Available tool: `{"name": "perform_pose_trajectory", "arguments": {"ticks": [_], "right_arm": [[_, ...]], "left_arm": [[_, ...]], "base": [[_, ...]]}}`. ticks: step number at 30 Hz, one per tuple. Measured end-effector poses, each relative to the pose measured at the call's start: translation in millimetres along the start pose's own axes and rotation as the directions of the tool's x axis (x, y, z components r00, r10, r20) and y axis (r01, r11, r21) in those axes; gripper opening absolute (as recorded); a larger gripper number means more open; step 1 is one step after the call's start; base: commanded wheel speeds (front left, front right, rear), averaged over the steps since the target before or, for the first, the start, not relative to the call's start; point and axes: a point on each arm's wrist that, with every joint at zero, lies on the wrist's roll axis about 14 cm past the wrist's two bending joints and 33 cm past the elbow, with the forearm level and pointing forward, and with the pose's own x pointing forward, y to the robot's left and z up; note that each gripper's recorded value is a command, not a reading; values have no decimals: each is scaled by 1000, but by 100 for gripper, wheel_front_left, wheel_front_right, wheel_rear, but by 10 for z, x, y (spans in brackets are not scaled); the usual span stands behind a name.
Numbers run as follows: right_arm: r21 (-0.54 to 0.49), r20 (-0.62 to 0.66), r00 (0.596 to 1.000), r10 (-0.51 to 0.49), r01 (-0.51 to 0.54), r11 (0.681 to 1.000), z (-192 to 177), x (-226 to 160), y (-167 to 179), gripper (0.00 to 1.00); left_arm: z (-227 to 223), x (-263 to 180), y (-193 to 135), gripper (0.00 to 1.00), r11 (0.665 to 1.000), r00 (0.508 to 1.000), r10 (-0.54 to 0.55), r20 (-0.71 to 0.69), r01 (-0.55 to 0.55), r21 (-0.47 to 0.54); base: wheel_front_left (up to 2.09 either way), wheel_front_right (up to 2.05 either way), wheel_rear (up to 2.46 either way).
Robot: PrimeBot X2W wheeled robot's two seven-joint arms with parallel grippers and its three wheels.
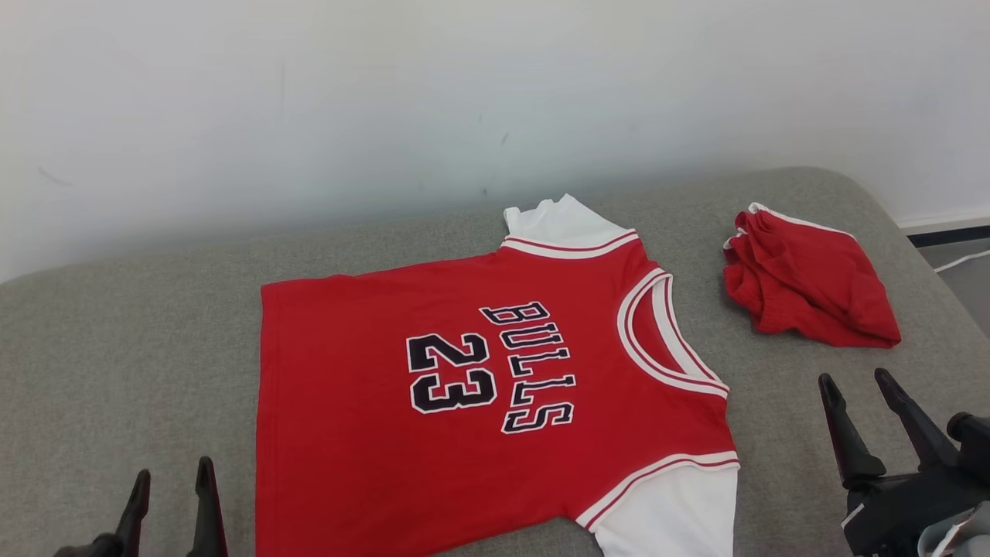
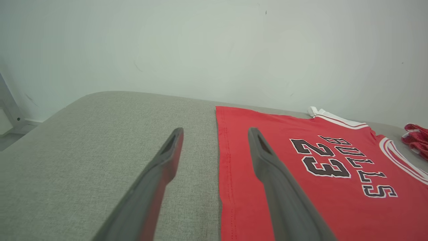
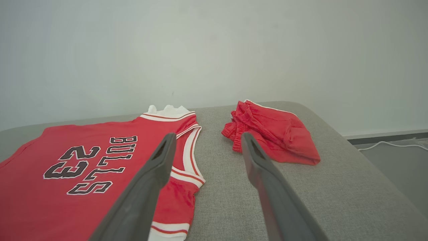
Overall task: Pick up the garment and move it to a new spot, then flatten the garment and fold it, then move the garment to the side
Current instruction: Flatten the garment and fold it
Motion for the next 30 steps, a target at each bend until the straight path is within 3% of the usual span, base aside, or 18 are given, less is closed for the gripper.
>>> {"name": "perform_pose_trajectory", "arguments": {"ticks": [3, 30], "right_arm": [[8, 11, 1000, -22, 22, 1000, -5, -13, -19, 100], [-38, 12, 999, -35, 35, 999, -123, -33, 55, 100]], "left_arm": [[-61, -53, 44, 100, 999, 1000, 18, -12, -17, 46], [-142, -144, 3, 100, 992, 997, 61, -49, -55, 110]], "base": [[0, 0, 0], [0, 0, 0]]}}
